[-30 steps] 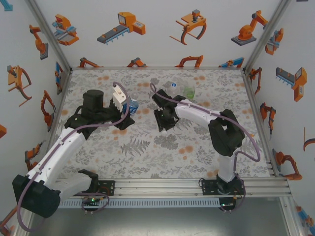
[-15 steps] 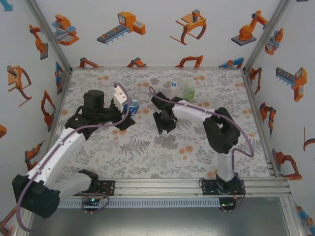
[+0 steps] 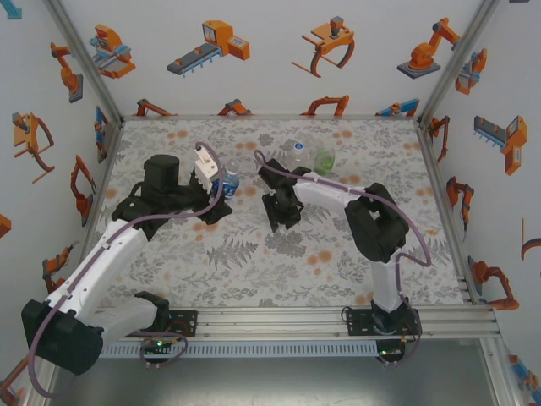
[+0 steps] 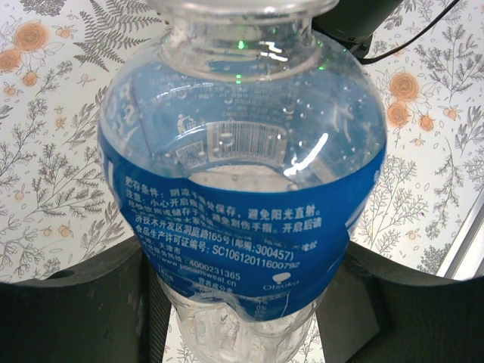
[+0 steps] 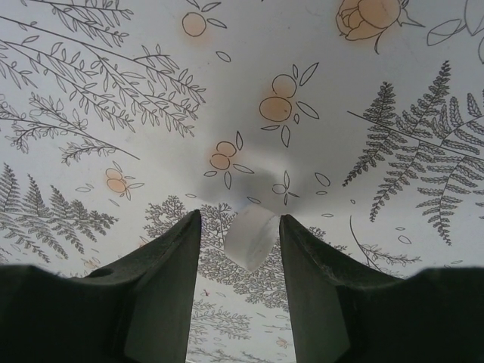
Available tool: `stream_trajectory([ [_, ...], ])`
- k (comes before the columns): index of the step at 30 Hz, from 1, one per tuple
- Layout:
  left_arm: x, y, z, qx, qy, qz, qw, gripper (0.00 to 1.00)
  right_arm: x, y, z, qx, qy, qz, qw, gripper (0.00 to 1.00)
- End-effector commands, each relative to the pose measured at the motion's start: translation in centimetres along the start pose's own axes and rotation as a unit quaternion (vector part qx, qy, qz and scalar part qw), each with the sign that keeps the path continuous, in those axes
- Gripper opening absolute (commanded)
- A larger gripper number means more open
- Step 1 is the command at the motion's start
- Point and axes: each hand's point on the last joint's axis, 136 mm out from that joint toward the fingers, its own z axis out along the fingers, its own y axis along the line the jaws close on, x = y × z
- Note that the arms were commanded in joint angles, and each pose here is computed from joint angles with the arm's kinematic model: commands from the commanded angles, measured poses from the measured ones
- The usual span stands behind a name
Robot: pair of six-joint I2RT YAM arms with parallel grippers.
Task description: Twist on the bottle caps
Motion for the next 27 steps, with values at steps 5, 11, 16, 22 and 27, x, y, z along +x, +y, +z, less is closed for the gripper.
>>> stream_trajectory([
  [5, -0.6, -0.2, 0.1, 0.005, -0.007, 0.000, 1.000, 0.03, 0.8, 0.1, 0.8, -0.005, 0.008, 0.013, 1.000, 0.23],
  [11, -0.4, -0.1, 0.3, 0.006, -0.004, -0.001, 1.000, 0.03, -1.1, 0.6, -0.4, -0.066, -0.030, 0.042, 0.996, 0.11],
  [16, -0.3, -0.1, 0.3, 0.005, -0.003, -0.002, 1.000, 0.03, -2.8, 1.2, -0.8, -0.185, -0.072, 0.088, 0.976, 0.14],
  [22, -0.2, 0.0, 0.3, 0.004, -0.001, -0.002, 1.000, 0.03, -1.2, -2.8, 1.1, -0.201, -0.065, 0.177, 0.961, 0.31],
  [27, -0.1, -0.1, 0.6, 0.007, 0.002, -0.004, 1.000, 0.03, 0.5, -6.2, 0.7, -0.125, -0.066, 0.197, 0.970, 0.35],
])
